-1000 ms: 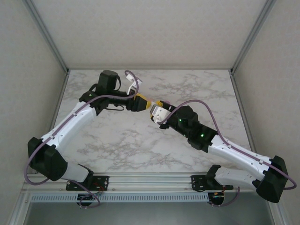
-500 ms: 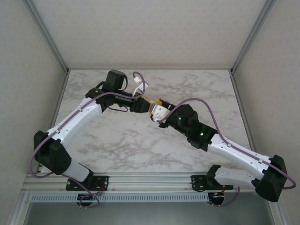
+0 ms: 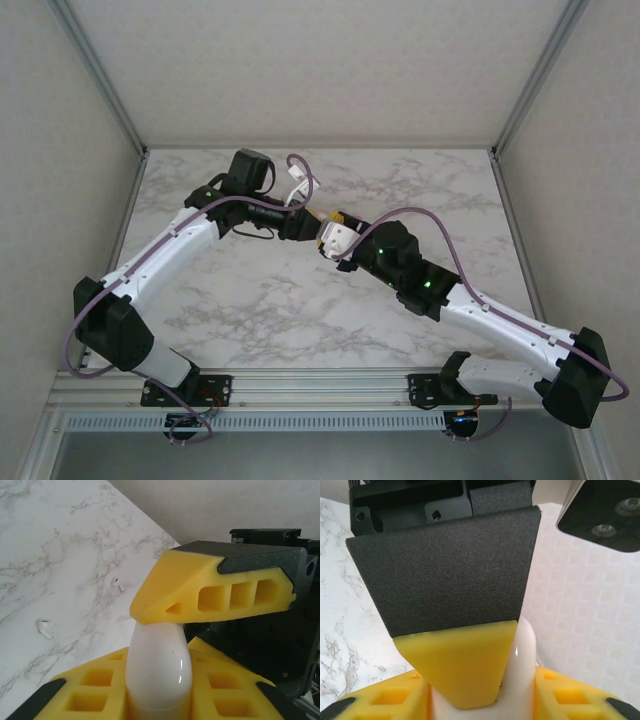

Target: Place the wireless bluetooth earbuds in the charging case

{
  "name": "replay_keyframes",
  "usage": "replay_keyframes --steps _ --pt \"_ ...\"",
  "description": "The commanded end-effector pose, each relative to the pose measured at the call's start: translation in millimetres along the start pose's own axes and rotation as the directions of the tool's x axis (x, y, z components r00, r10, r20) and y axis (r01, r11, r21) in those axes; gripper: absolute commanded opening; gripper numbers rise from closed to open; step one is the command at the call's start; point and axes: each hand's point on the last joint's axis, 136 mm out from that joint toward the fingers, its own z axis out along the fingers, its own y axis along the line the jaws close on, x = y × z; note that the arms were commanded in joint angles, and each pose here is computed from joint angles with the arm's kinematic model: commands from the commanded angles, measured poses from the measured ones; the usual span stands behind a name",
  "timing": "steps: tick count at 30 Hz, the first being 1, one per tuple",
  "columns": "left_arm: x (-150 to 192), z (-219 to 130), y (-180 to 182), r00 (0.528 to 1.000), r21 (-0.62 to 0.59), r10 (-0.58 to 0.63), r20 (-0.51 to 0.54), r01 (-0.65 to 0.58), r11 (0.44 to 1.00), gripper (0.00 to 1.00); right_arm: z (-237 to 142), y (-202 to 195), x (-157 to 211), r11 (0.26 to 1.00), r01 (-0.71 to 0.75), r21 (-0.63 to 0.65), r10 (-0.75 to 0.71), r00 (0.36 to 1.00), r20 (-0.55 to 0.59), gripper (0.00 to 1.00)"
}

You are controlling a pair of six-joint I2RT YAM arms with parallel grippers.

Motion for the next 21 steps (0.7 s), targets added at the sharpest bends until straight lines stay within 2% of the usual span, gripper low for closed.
replay_keyframes --steps 1,6,9,11,12,15,17,19,21 --pt "-3 -1 -15 0.999 0.050 0.033 -0.012 -0.032 0.998 0.17 -1 -21 -15 0.997 -0.033 0.062 0.032 0.999 0.028 0.43" --pt "-8 -5 -15 0.998 0.019 0.059 0.008 -0.059 0.998 0.09 -4 -27 -12 0.994 -0.079 0.076 0.078 0.997 0.016 0.51" --pt "-18 -13 -13 0.992 -0.051 0.107 0.063 -0.104 0.993 0.06 -15 -29 -11 0.982 -0.189 0.027 0.188 0.982 0.021 0.60" --pt "-29 -23 -13 0.978 -0.110 0.161 0.135 -0.147 0.983 0.05 -27 -33 -12 0.952 -0.305 -0.011 0.306 0.951 0.039 0.68" --pt "-34 -27 -14 0.966 -0.134 0.193 0.171 -0.172 0.976 0.05 -33 -32 -14 0.939 -0.341 -0.047 0.343 0.938 0.048 0.68" --pt "-45 -41 -21 0.902 -0.205 0.331 0.278 -0.281 0.938 0.06 -51 -42 -17 0.871 -0.483 -0.085 0.489 0.869 0.072 0.69" --pt "-47 -47 -32 0.827 -0.229 0.451 0.336 -0.393 0.891 0.06 -60 -51 -17 0.801 -0.589 -0.107 0.597 0.799 0.069 0.68" --pt "-37 -46 -44 0.747 -0.236 0.572 0.339 -0.521 0.820 0.06 -65 -59 -19 0.728 -0.671 -0.138 0.682 0.729 0.053 0.68" --pt "-37 -48 -43 0.716 -0.293 0.612 0.334 -0.539 0.790 0.06 -69 -63 -26 0.666 -0.723 -0.181 0.738 0.674 0.022 0.67"
